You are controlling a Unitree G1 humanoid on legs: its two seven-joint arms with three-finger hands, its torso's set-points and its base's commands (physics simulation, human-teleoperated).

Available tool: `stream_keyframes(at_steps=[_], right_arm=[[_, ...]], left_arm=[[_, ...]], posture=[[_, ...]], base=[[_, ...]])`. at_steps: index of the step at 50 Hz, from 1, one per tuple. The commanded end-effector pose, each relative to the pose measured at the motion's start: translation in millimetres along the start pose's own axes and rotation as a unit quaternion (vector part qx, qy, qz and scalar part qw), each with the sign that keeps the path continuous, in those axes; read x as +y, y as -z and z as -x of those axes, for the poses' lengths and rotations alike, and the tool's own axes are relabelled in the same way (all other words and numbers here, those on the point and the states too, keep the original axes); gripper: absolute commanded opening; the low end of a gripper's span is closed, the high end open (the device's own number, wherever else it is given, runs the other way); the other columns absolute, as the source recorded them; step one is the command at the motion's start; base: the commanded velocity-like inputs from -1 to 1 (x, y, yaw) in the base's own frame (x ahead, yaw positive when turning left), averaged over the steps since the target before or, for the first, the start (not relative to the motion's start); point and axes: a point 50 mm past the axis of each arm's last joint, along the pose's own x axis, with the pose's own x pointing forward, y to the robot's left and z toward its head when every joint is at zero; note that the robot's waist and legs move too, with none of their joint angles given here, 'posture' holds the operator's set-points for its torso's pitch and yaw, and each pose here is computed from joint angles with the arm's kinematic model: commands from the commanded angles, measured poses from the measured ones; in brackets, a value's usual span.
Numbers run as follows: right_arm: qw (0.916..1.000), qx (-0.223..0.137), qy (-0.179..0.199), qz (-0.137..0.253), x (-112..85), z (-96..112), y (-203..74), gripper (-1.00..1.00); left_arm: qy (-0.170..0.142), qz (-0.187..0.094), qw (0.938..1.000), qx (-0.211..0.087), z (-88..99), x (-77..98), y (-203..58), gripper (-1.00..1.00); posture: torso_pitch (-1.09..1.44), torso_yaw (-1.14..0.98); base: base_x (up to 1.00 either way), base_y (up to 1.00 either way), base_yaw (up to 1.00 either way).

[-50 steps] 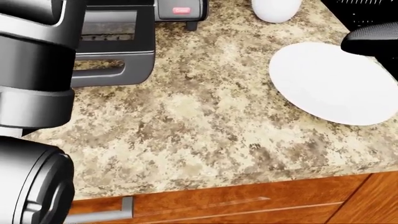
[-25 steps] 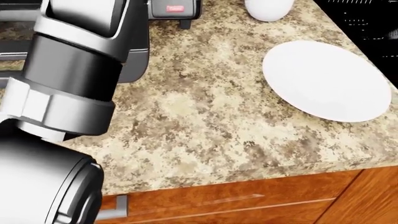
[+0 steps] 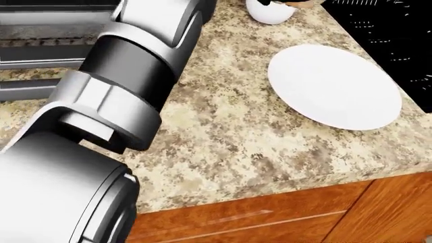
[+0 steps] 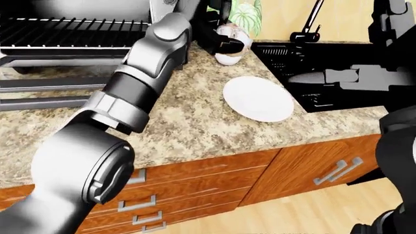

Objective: Pick the scone from the rack and place it on the plate on the counter.

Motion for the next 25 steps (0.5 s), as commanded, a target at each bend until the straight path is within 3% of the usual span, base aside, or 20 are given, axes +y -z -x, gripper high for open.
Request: stream_keyframes(at_steps=[1, 25], right_arm=[[0.9994, -0.031, 0.012, 0.002, -3.7, 0, -11, 1.00], [0.9995, -0.030, 0.013, 0.001, -7.7, 8, -12, 1.00]], left_arm=[[-0.001, -0.005, 0.9982, -0.059, 1.3, -0.9, -30, -1.00], [0.002, -0.004, 0.9992, -0.040, -1.6, -26.3, 6, -1.00]], posture=[[0.00, -0.30], [0.00, -0.42]], base=[[0.00, 0.00, 0.00], [0.00, 0.00, 0.00]])
